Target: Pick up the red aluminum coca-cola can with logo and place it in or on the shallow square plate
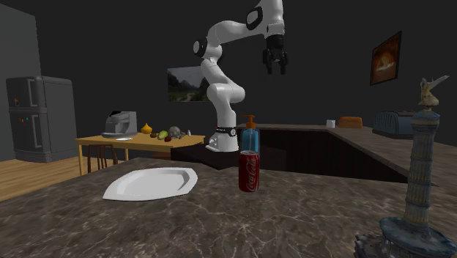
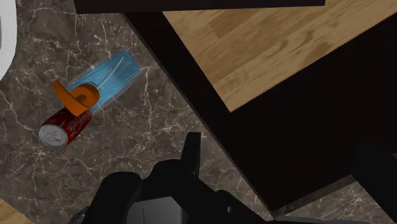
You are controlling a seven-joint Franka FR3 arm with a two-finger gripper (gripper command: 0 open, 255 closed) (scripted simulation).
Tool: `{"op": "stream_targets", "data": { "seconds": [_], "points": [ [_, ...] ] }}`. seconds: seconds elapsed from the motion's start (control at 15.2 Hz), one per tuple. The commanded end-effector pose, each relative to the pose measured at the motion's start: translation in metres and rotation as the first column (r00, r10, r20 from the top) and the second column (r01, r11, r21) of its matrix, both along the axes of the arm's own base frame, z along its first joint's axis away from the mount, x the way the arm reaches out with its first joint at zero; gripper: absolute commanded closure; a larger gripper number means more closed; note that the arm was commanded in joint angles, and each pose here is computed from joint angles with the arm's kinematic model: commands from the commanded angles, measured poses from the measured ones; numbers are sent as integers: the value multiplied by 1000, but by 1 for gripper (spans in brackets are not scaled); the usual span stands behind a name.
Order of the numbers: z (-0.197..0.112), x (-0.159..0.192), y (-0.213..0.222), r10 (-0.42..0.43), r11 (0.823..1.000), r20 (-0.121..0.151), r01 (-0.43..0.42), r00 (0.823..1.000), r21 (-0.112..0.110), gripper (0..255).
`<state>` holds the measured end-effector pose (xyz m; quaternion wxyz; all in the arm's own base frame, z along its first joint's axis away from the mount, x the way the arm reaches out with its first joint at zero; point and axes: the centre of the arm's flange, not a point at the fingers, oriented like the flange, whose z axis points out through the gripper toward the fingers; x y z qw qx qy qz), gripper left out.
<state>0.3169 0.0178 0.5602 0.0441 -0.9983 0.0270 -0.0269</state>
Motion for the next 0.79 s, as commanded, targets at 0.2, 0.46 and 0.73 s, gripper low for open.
{"op": "stream_targets", "data": {
  "seconds": [0.2,0.46,0.73],
  "points": [
    [-25,11,-27,10,1000,1,-10,1000,-7,0],
    [-59,26,-64,24,1000,3,-24,1000,-17,0],
    [-92,41,-100,37,999,4,-37,999,-27,0]
  ]
}}
